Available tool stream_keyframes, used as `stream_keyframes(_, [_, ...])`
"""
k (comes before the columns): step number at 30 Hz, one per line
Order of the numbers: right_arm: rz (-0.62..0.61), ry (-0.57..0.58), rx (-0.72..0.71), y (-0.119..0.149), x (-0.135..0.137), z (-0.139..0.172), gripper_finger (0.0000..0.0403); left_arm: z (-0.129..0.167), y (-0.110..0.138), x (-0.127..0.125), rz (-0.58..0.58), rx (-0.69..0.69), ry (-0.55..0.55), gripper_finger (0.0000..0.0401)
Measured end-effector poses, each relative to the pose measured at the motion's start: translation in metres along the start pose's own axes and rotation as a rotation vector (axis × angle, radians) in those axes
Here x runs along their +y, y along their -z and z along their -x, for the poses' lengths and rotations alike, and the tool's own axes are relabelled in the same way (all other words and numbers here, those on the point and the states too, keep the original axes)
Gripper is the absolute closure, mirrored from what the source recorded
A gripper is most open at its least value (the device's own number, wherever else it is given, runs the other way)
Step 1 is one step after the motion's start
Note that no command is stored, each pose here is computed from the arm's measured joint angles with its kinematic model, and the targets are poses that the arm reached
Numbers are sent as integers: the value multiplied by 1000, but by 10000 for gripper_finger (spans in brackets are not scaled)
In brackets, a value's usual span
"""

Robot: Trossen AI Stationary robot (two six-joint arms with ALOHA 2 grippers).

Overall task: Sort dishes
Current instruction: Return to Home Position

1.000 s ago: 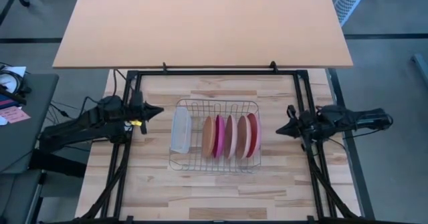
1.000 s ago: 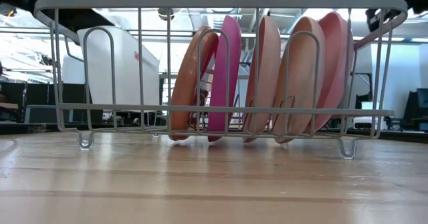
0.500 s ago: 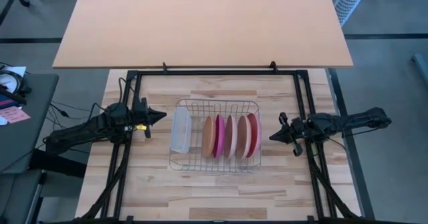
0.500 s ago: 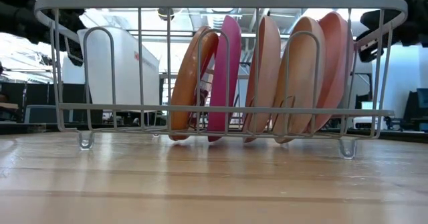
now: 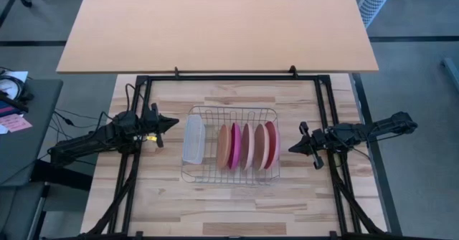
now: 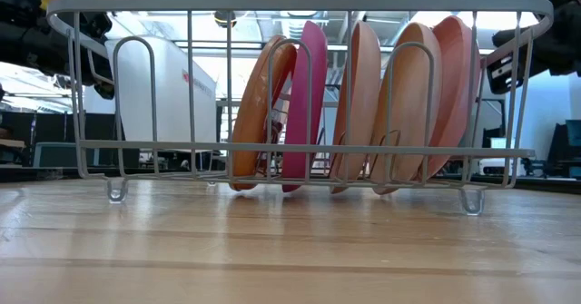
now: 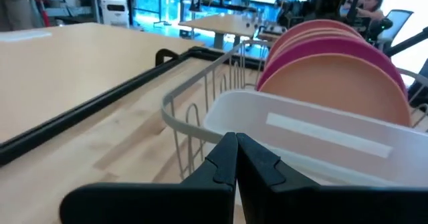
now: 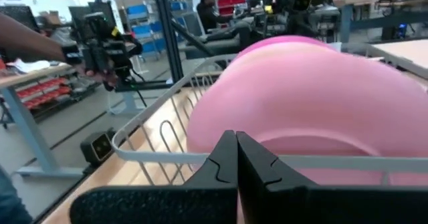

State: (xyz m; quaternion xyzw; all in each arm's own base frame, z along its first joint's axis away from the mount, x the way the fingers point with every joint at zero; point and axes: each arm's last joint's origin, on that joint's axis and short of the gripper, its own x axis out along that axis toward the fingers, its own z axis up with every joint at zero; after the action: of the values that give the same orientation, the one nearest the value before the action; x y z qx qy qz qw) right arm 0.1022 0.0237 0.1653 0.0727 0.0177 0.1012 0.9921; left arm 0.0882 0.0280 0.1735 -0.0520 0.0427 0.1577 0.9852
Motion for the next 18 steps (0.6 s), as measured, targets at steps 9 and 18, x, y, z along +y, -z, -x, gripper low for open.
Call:
stream_keyframes(9, [27,0,16,2,0,0,403,0,-1,-2,13,-7,63,401])
stream_keyframes(18, [53,-7,-10,-1,0,0,403,0,0,-3,8,-1,105,401])
